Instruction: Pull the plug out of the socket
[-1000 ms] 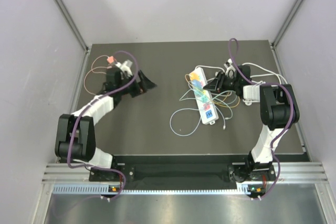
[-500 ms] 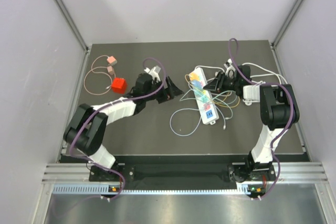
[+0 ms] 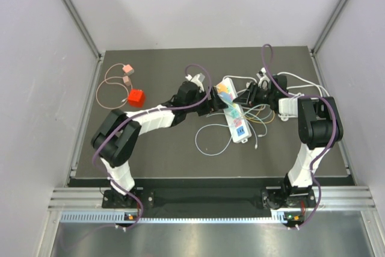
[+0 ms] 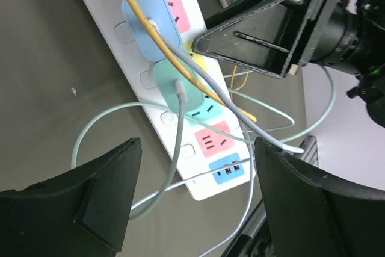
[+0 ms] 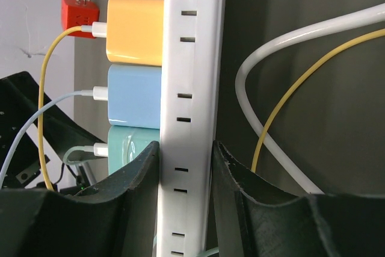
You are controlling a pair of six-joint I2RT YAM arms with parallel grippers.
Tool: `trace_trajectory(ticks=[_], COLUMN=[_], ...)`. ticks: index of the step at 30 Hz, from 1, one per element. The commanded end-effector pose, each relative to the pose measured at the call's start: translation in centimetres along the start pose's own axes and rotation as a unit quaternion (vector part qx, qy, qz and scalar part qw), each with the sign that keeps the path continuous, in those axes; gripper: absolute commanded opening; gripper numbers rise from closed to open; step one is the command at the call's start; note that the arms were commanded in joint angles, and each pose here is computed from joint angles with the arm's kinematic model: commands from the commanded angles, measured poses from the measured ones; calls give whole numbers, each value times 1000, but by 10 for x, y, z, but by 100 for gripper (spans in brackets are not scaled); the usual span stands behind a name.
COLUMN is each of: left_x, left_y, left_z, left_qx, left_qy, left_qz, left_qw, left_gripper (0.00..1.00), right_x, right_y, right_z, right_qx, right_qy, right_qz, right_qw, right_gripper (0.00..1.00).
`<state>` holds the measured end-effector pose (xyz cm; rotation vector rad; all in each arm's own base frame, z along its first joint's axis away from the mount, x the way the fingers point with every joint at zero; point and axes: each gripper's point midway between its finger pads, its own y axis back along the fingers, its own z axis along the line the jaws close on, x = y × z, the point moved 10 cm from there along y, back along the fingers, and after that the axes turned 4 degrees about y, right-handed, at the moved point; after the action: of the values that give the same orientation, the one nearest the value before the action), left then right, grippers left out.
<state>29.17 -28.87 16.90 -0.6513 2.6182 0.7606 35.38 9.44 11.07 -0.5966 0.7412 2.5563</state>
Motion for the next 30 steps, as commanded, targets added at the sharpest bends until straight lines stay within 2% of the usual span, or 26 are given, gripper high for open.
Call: trace_trajectory(ticks=[1, 9, 17, 22, 30], left_x=[-3, 0, -2, -4, -6], left_y=[-14, -38, -63, -69, -77], left_z=[-7, -3, -7, -4, -1], left_qx=[-10, -30, -37, -47, -58], left_qy=[-11, -18, 1, 25, 33], left_qz=[-9, -5, -18, -32, -37], left_qw=[1000, 999, 999, 998, 997], left_gripper=[80, 62, 66, 63, 43], right_x=[-20, -19, -20, -21, -22], right_y=[9, 9, 9, 10, 13], right_z=[16, 16, 16, 18, 27], right_qx=[-41, -43, -44, -45, -46], right_qy=[56, 52, 52, 55, 74], right_qz=[-37, -37, -40, -42, -51], right_qw=[997, 997, 997, 997, 995], right_gripper=[0, 0, 0, 0, 0])
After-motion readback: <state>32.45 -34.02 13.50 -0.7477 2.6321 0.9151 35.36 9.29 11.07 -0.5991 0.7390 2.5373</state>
